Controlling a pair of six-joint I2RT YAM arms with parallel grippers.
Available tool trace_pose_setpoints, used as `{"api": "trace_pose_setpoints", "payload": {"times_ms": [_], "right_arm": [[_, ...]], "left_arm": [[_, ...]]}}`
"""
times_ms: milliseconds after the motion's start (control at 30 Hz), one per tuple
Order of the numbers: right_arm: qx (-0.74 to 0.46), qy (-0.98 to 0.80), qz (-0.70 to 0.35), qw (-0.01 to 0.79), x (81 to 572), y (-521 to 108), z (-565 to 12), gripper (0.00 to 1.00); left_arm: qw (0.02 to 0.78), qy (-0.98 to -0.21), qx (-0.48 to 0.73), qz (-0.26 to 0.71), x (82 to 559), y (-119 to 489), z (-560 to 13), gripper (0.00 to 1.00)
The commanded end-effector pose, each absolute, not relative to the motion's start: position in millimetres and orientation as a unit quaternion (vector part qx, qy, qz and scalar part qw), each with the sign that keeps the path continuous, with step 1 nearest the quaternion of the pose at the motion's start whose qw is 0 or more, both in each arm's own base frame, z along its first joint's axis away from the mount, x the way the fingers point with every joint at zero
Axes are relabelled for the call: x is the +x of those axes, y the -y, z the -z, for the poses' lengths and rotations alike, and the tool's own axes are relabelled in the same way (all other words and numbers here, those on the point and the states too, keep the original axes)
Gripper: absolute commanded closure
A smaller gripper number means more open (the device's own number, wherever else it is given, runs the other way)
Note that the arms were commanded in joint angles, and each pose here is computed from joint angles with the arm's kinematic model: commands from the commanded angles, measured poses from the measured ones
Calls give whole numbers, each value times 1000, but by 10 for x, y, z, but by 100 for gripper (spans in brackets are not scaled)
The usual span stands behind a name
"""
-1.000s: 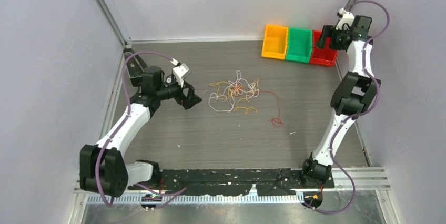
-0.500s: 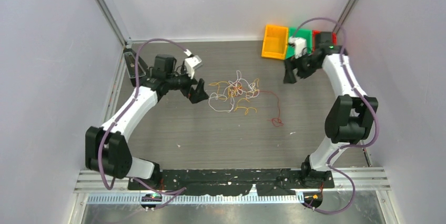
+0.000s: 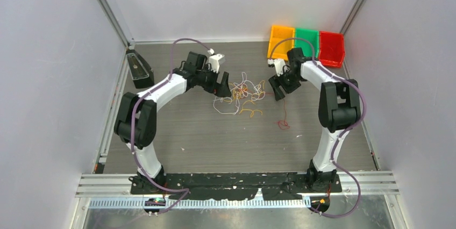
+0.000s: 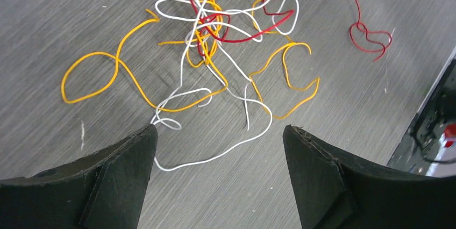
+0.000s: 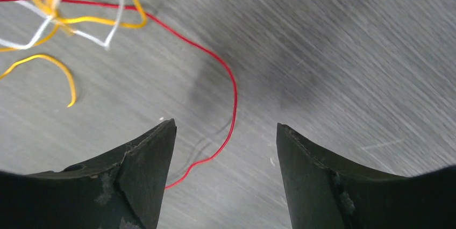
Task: Untangle the cables
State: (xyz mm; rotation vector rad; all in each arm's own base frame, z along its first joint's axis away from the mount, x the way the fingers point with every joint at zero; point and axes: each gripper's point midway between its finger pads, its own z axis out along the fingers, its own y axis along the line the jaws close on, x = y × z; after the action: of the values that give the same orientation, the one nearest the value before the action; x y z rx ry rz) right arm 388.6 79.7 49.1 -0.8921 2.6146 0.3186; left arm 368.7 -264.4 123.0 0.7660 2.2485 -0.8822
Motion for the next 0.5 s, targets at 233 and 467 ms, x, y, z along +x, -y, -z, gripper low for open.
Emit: {"api": "trace_pose_setpoints", "payload": {"times_ms": [233, 467], "right_arm": [[-302, -938, -82, 153, 3943, -735, -222, 46], [-291, -946, -69, 124, 3675, -687, -68, 69]], "left_arm": [[343, -867, 233, 277, 3957, 2831, -1129, 2], [326, -884, 293, 161, 3932, 2878, -786, 2]]}}
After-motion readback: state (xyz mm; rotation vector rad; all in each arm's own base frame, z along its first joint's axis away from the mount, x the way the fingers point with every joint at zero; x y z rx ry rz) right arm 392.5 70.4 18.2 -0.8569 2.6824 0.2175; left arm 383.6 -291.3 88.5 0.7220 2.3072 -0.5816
